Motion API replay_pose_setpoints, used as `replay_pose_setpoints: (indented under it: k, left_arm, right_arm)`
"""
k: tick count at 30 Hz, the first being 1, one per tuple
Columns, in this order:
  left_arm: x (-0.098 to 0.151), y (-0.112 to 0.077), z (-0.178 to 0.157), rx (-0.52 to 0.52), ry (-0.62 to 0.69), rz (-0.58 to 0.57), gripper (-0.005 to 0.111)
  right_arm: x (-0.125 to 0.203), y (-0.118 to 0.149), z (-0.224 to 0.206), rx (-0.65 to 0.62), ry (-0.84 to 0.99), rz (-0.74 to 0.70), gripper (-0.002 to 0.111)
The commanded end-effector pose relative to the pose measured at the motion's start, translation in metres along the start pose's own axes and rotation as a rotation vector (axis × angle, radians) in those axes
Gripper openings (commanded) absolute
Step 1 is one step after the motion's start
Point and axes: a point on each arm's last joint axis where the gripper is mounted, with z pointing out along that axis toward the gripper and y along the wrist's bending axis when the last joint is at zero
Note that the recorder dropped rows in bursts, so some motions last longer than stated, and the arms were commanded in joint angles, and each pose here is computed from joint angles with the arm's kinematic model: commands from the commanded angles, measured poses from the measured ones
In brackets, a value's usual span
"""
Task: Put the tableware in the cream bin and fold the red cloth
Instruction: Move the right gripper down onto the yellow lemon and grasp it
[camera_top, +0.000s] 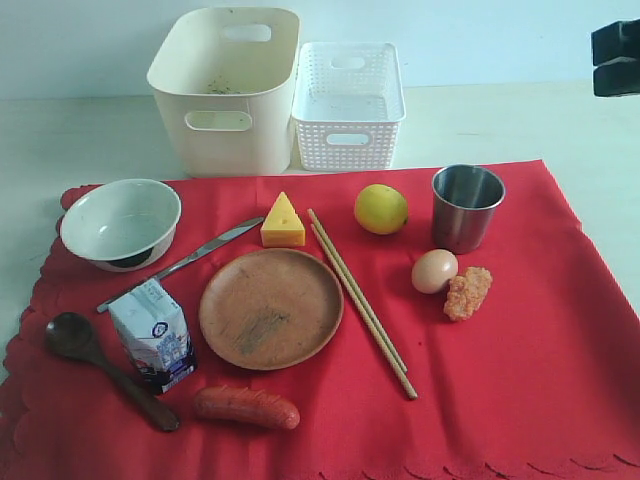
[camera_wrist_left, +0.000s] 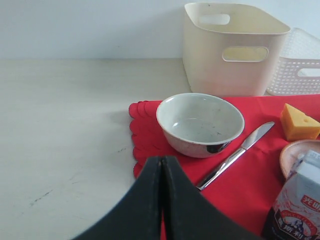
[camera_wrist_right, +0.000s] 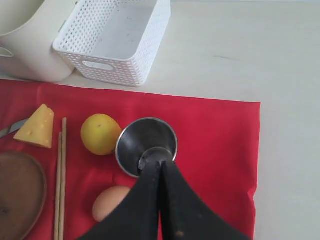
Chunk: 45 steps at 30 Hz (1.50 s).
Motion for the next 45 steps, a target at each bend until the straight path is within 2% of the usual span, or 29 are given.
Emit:
replay_pose_setpoints:
  k: [1, 6, 13, 17, 22, 28, 37, 45]
  left_arm:
    - [-0.002, -0.001, -0.001, 0.008, -0.018, 0.000, 0.001]
    - [-0.002, -0.001, -0.001, 0.008, -0.018, 0.000, 0.001]
    - [-0.002, -0.001, -0.001, 0.008, -0.018, 0.000, 0.001]
    - [-0.002, -0.001, -0.001, 0.008, -0.018, 0.000, 0.001]
    - [-0.002, -0.001, -0.001, 0.008, -0.018, 0.000, 0.001]
    - [-0.002, -0.001, -0.001, 0.008, -0.018, 0.000, 0.001]
    - [-0.002, -0.001, -0.001, 0.008, -0.018, 0.000, 0.001]
    - [-0.002, -0.001, -0.001, 0.008, -0.018, 0.000, 0.001]
  right_arm:
    - [-0.013, 0.002, 0.026, -0.022, 0.050, -0.092, 0.000]
    - [-0.019, 0.024, 0.061, -0.084, 0.125, -0.217, 0.000]
    - [-0.029, 0.054, 0.103, -0.094, 0.199, -0.442, 0.003]
    - [-0.033, 0.068, 0.126, -0.095, 0.228, -0.534, 0.018]
    - [-0.040, 0.077, 0.155, -0.080, 0.258, -0.633, 0.045]
    - [-0.044, 0.079, 0.189, -0.090, 0.311, -0.643, 0.065]
    - [-0.027, 0.079, 0.233, -0.173, 0.420, -0.662, 0.068]
    - [-0.012, 0.075, 0.250, -0.189, 0.494, -0.652, 0.068]
